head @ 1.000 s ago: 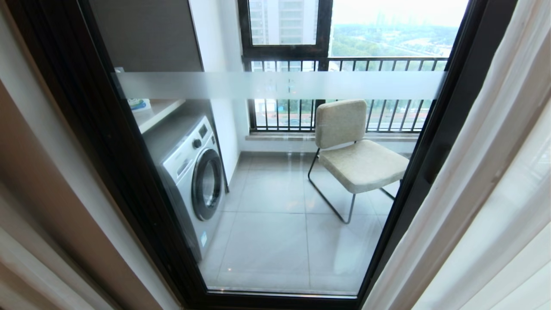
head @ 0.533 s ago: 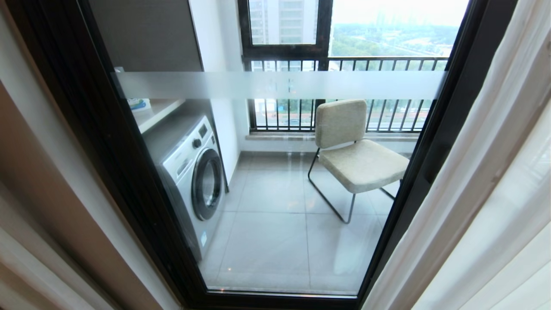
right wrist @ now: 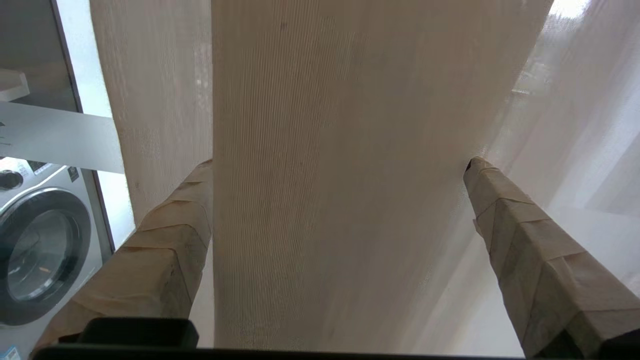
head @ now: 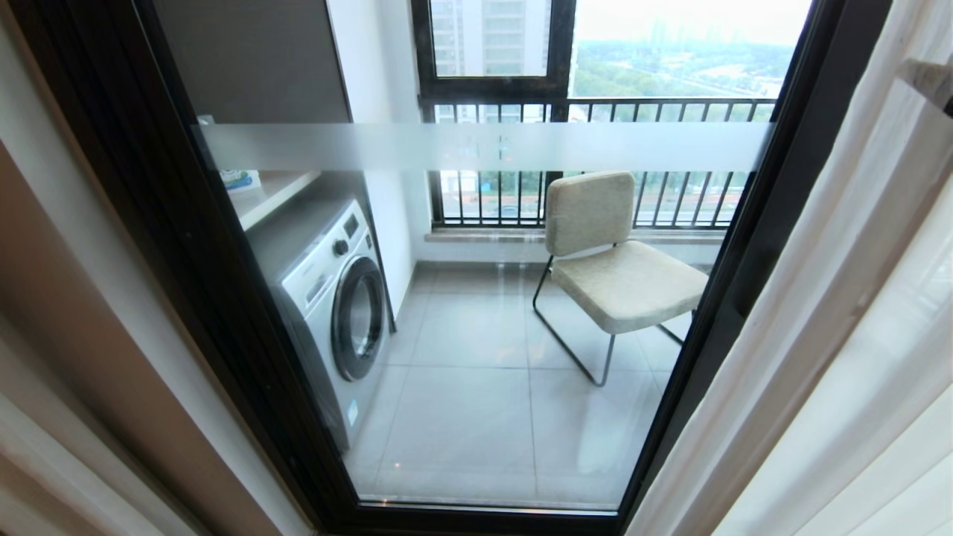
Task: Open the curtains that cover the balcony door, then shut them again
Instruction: Pull the inner curtains open on both sides
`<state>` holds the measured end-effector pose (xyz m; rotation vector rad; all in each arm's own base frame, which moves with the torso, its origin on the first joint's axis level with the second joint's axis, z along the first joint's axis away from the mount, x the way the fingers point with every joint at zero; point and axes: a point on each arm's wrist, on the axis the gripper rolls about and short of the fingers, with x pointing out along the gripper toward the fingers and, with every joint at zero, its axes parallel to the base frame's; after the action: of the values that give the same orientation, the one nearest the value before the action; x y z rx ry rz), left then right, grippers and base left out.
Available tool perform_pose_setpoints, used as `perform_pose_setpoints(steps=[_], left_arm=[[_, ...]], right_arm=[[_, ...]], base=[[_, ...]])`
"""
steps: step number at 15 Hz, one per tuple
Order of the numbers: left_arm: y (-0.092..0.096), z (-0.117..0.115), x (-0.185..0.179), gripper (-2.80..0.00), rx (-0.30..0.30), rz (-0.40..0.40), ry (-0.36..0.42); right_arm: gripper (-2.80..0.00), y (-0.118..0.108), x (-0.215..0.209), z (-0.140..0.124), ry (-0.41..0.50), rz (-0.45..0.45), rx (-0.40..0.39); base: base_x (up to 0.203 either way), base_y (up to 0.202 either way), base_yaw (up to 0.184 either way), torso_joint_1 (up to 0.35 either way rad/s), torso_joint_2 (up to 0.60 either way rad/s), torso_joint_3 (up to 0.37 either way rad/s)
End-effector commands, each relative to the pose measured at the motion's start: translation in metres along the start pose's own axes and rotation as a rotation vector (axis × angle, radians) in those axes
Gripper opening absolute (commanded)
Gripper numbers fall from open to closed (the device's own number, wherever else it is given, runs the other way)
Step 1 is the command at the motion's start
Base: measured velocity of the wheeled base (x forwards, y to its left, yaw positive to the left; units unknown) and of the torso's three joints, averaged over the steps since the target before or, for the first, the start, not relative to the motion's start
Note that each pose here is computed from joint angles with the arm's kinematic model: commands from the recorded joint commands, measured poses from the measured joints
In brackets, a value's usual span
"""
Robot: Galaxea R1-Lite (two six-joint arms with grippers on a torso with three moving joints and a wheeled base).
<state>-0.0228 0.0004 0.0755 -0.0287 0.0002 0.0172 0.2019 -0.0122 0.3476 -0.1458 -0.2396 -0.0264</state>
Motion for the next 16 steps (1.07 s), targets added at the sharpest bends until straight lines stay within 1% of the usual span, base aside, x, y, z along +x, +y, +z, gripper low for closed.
perform_pose_setpoints(steps=[1,3,4,7,8,16], left_arm=[[0.0,0.0,0.0,-2.8,0.0,0.0,-0.001],[0.0,0.0,0.0,-2.8,0.0,0.0,-0.002],[0.0,0.0,0.0,-2.8,0.0,0.001,0.0],[0.0,0.0,0.0,-2.8,0.0,0.0,-0.002],[0.0,0.0,0.0,-2.8,0.0,0.0,-0.002],[0.0,0.0,0.0,-2.8,0.0,0.001,-0.001]], right_arm=[[0.0,0.001,0.009,-0.008,0.021,0.005,0.012],[0.0,0.001,0.016,-0.009,0.004,0.002,0.035],[0.0,0.0,0.02,-0.009,-0.013,0.0,0.038],[0.0,0.0,0.027,-0.012,-0.022,0.0,0.039],[-2.8,0.0,0.028,-0.012,-0.033,-0.001,0.038],[-2.8,-0.002,0.027,-0.012,-0.036,-0.014,0.037]], base=[[0.0,0.0,0.0,0.0,0.0,0.0],[0.0,0.0,0.0,0.0,0.0,0.0],[0.0,0.0,0.0,0.0,0.0,0.0],[0.0,0.0,0.0,0.0,0.0,0.0],[0.0,0.0,0.0,0.0,0.0,0.0],[0.0,0.0,0.0,0.0,0.0,0.0]])
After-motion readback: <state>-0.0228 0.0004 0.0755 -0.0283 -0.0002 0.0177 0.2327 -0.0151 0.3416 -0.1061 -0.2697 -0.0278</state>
